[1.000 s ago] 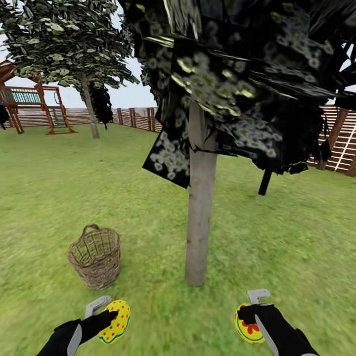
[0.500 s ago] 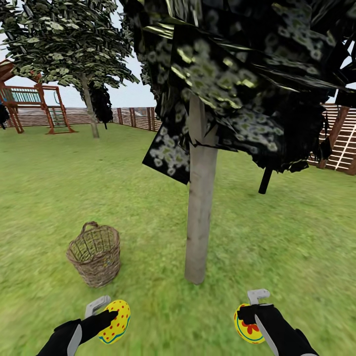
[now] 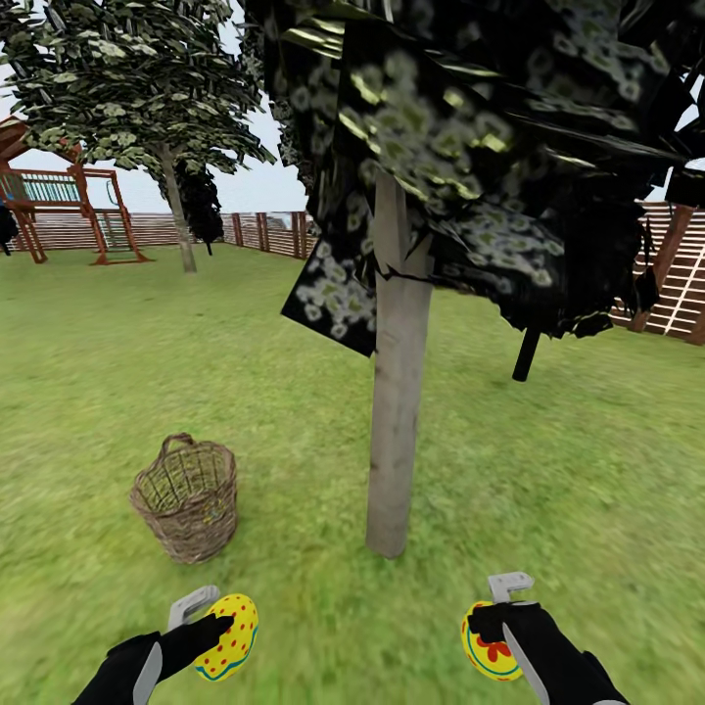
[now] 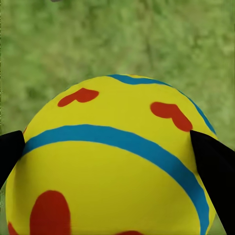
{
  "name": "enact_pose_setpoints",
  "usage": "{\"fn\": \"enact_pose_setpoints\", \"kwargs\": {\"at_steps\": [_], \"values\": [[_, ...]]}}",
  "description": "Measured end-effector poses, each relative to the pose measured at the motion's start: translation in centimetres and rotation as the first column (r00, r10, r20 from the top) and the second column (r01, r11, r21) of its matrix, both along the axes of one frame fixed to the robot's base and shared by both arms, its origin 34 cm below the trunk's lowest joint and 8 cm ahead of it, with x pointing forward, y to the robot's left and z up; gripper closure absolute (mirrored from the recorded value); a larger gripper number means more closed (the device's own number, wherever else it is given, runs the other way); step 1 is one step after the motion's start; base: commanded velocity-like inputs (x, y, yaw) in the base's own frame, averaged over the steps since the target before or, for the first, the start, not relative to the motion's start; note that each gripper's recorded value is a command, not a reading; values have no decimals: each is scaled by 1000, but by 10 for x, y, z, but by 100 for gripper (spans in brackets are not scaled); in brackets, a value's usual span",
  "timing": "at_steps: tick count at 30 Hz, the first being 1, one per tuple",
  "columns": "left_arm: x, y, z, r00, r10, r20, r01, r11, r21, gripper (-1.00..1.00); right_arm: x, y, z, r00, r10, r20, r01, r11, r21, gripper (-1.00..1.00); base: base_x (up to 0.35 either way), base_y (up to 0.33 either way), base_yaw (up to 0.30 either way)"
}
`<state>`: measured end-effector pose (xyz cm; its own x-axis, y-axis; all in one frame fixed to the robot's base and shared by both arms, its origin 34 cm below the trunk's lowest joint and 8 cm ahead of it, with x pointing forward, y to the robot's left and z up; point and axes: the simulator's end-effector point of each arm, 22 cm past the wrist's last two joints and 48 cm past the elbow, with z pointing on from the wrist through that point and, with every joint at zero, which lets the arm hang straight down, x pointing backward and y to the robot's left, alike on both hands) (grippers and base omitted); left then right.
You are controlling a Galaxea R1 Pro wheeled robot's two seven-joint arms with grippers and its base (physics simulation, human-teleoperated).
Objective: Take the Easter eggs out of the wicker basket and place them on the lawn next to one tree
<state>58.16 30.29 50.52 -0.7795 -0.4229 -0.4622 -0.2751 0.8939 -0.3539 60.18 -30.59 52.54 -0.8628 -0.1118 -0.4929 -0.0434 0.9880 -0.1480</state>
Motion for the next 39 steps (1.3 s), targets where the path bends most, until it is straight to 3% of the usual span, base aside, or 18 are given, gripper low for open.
{"fn": "enact_pose_setpoints", "kwargs": {"at_steps": [39], "values": [[-12, -1, -78, 1000, 0, 2, 0, 1000, -3, 100, -12, 1, -78, 1000, 1, 3, -1, 1000, 1, 100, 0, 0, 0]]}}
